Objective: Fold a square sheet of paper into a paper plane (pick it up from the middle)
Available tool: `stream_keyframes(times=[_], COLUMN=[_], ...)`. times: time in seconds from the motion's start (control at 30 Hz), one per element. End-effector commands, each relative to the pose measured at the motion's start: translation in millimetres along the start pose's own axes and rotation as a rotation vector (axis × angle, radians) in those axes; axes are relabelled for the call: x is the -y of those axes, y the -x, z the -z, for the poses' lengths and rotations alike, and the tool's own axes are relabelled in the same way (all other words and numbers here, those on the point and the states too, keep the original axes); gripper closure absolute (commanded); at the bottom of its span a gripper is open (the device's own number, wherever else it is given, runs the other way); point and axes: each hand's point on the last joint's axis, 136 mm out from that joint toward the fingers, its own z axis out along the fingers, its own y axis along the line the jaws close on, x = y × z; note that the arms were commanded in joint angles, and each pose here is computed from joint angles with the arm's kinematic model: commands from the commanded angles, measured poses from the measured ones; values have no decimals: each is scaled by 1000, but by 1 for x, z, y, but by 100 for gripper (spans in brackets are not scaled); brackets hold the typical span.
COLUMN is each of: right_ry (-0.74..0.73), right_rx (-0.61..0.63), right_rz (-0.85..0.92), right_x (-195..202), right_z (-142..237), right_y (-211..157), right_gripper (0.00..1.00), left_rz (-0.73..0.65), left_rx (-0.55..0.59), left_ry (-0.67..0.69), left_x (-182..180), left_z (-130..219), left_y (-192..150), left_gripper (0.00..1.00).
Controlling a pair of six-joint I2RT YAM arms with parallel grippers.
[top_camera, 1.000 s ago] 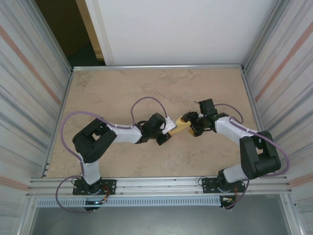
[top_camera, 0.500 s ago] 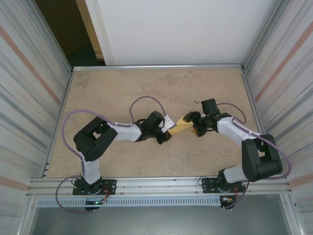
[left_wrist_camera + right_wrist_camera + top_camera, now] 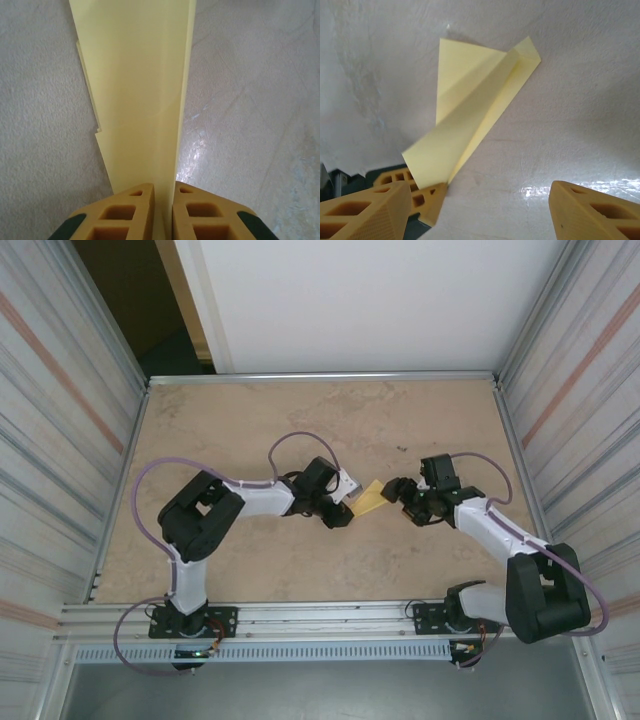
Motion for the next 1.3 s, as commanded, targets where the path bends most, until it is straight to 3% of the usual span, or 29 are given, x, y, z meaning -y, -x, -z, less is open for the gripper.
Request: stream_keyframes(times=[0.0,0.23,0.57,0.97,1.27], right_ry=[16,11,-13,-64,-193], right_rx=[-37,-123,-150,-165,-177], right_rz=[95,136,162,139,119], right_x=[-3,-11,-18,4,28], right_z=[-6,-30,-52,-63,-71], right_y=[-12,-24,-19,-18,-20], right_gripper=[28,31,33,36,44], left_rz=[145,193,287,378,401], left_rx=[-142,-170,-252,-263,-255], left_ry=[-55,-63,-99,-174,-193], left_x=[4,5,10,15,17], left_z=[-7,-9,-12,-13,-11], left_y=[-35,-38,-41,-35,-28], left_gripper=[83,83,83,82,79])
